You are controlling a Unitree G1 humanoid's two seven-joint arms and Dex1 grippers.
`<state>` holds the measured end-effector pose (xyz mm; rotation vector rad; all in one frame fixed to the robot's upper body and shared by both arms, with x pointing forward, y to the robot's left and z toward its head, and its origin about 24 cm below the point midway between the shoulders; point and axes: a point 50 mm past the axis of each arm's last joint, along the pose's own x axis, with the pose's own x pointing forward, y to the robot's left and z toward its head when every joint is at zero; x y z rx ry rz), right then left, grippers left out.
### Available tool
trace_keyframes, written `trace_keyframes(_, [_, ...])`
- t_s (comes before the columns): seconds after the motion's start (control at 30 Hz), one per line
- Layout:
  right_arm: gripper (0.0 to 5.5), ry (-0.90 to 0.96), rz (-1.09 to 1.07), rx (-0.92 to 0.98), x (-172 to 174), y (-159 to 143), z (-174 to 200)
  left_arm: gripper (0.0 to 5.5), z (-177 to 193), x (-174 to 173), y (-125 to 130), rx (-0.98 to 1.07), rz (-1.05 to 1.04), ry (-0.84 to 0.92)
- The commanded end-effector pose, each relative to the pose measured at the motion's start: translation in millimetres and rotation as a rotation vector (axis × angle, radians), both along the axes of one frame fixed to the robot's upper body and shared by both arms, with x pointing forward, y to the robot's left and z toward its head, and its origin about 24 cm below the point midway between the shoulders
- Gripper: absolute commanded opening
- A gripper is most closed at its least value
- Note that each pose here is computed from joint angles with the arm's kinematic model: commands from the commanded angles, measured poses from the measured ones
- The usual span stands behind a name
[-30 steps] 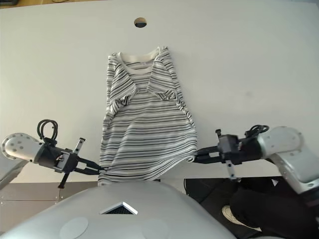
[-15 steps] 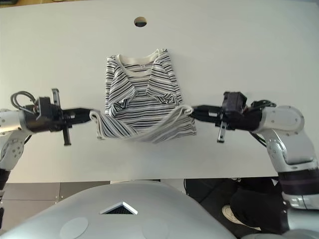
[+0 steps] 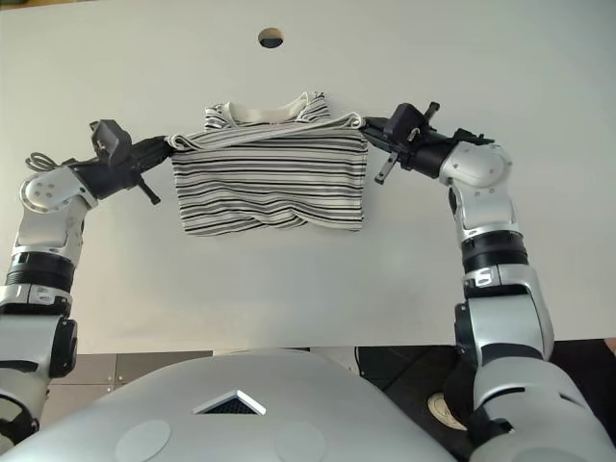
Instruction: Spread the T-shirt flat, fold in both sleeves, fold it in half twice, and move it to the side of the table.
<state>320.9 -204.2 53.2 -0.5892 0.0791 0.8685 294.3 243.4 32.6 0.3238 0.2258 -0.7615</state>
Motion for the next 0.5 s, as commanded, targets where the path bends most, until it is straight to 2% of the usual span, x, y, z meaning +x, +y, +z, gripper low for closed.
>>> trace_keyframes(0.03, [0.12,-0.011,-0.017,-0.045,12.0,4.7,-2.2,0.1,0.9,11.3,2.0,0.031,0.031,0.001])
trace_keyframes(0.27, [0.12,0.038,-0.044,-0.033,18.9,16.0,-12.8,0.1,-5.7,18.8,-8.4,0.059,-0.002,0.046])
trace_keyframes(0.3, [0.36,0.048,-0.053,-0.022,20.3,18.7,-13.9,0.1,-6.2,20.4,-9.9,0.064,0.0,0.055])
trace_keyframes(0.5, [1.45,0.042,-0.216,0.07,36.1,24.1,-6.5,1.1,2.7,34.5,-6.0,-0.046,0.124,0.087])
